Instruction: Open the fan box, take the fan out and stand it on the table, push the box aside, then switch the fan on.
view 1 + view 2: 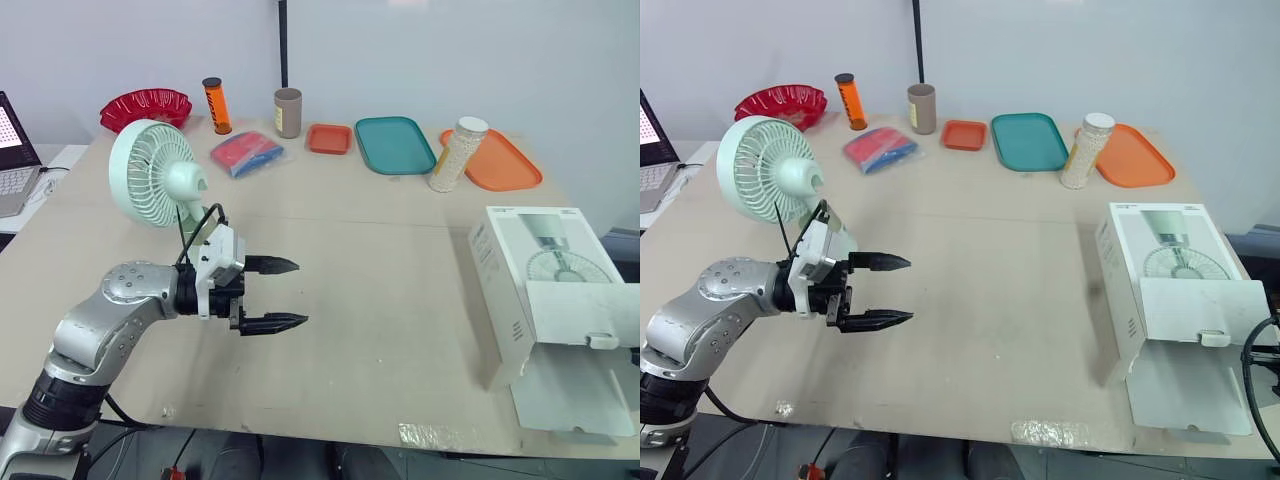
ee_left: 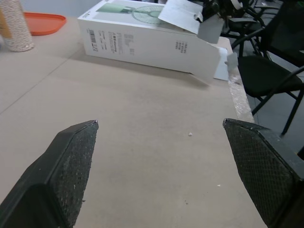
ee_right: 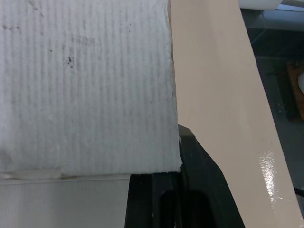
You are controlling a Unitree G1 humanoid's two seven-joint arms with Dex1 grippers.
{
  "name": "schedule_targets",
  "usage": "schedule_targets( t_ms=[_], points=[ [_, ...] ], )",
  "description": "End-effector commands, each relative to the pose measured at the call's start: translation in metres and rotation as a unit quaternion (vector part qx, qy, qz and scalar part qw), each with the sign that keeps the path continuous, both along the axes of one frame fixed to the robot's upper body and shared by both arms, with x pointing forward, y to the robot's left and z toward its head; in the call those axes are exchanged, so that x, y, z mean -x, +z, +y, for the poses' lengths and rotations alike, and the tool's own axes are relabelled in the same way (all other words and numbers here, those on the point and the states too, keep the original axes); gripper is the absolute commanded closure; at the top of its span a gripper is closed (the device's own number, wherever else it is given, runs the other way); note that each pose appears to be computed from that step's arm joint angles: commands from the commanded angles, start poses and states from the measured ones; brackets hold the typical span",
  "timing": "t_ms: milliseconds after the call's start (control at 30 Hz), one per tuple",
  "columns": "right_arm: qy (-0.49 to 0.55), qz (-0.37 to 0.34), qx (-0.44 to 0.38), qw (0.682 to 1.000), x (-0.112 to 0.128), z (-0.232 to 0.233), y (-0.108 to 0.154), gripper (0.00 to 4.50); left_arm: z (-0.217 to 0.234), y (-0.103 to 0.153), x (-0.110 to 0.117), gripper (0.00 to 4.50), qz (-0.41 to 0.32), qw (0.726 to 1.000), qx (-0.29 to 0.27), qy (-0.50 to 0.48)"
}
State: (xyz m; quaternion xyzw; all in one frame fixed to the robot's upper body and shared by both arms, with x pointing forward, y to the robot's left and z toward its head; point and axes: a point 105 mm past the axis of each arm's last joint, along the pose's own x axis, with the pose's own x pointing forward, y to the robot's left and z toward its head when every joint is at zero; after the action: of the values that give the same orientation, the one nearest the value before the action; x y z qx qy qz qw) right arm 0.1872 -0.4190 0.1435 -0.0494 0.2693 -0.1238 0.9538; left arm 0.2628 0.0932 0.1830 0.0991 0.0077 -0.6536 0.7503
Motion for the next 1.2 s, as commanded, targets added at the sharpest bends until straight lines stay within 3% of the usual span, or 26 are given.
schedule_targets(
  t_ms=[33, 400, 633, 833, 967, 1033, 1067, 1100, 1167, 1200],
  points=[
    [-0.008, -0.017, 0.024, 1.000, -0.004, -0.015, 0.015, 4.49, 0.002, 0.009, -0.002, 0.00, -0.027, 0.999, -0.013, -0.019],
    [-0.017, 0.007, 0.022, 1.000, -0.003, -0.027, 0.006, 4.49, -0.012, 0.017, 0.000, 0.00, -0.049, 0.995, -0.003, -0.084],
    [0.001, 0.019, 0.034, 0.999, -0.010, -0.026, 0.002, 4.49, -0.035, 0.036, -0.008, 0.00, -0.055, 0.993, 0.054, -0.085],
    [0.001, 0.023, 0.039, 0.999, -0.013, -0.028, 0.001, 4.49, -0.034, 0.029, -0.005, 0.00, -0.050, 0.994, 0.048, -0.086],
    [0.009, 0.028, 0.063, 0.998, -0.015, -0.029, 0.006, 3.31, -0.032, 0.026, -0.005, 0.00, -0.048, 0.994, 0.044, -0.085],
    [0.021, 0.027, 0.081, 0.996, -0.016, -0.026, 0.014, 2.26, -0.032, 0.026, -0.005, 0.00, -0.050, 0.994, 0.044, -0.084],
    [0.025, 0.029, 0.093, 0.995, -0.015, -0.025, 0.019, 1.97, -0.032, 0.026, -0.006, 0.00, -0.050, 0.994, 0.045, -0.083],
    [0.030, 0.031, 0.103, 0.994, -0.014, -0.024, 0.023, 1.33, -0.032, 0.026, -0.006, 0.00, -0.050, 0.994, 0.045, -0.082],
    [0.036, 0.031, 0.108, 0.993, -0.012, -0.021, 0.028, 0.76, -0.032, 0.026, -0.006, 0.00, -0.049, 0.994, 0.045, -0.082],
    [0.040, 0.029, 0.113, 0.992, -0.011, -0.020, 0.032, 0.11, -0.032, 0.025, -0.006, 0.00, -0.049, 0.994, 0.045, -0.082]
  ],
)
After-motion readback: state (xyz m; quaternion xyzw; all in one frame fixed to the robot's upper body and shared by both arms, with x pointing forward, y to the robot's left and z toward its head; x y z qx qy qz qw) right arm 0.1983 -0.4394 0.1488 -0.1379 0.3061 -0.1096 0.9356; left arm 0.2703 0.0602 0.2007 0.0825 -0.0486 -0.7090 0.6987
